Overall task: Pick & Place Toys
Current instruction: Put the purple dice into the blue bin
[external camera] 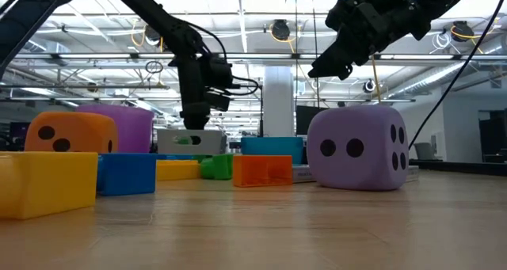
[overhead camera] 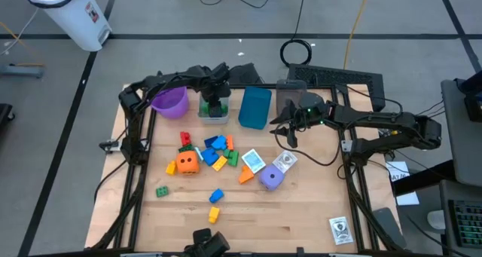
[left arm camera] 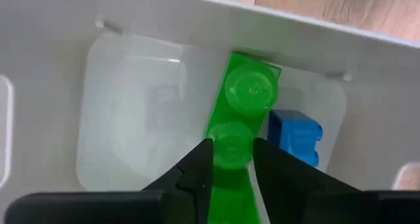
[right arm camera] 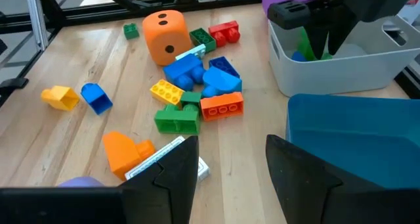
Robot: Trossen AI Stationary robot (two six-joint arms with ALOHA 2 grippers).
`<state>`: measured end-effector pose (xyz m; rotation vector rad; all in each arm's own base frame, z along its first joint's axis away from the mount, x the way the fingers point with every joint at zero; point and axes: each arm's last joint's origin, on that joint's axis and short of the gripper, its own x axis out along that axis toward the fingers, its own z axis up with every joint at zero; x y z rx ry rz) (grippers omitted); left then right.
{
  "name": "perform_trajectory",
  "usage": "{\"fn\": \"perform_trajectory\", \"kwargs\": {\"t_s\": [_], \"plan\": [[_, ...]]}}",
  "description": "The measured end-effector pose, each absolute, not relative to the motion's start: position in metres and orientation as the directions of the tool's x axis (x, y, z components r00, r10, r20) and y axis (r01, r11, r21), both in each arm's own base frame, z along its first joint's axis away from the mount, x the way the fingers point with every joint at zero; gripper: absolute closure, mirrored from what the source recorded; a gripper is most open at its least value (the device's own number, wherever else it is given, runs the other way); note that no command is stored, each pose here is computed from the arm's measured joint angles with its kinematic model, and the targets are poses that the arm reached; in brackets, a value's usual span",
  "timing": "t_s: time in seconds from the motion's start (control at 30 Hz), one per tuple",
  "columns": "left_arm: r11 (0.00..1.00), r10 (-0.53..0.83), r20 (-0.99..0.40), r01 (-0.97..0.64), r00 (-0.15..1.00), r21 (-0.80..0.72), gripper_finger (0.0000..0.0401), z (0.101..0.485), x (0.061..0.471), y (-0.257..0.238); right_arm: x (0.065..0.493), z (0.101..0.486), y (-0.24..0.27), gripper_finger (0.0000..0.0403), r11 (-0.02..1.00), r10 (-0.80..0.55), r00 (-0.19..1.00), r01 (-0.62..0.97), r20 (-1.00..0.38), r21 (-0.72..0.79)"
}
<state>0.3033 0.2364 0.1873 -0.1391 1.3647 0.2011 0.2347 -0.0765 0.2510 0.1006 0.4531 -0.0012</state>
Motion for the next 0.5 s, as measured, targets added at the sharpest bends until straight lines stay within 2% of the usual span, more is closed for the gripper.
{"fn": "perform_trajectory", "kwargs": {"t_s": [0.23,0.37,0.5], "plan": [[0.975,0.094,-0.966,-0.218,0.241,0.04,0.0272,0.208,0.301,0.235,0.235,0.251,-0.076,0.0234,0.995,0.021,0.899,0.024,-0.437,0.097],[0.972,0.147,-0.94,-0.223,0.308,0.079,0.0255,0.24,0.296,0.231,0.235,0.251,-0.077,0.0234,0.995,0.021,0.899,0.024,-0.437,0.097],[0.967,0.211,-0.882,-0.22,0.421,0.127,0.0246,0.282,0.283,0.22,0.235,0.251,-0.075,0.0234,0.995,0.028,0.899,0.017,-0.438,0.099]]}}
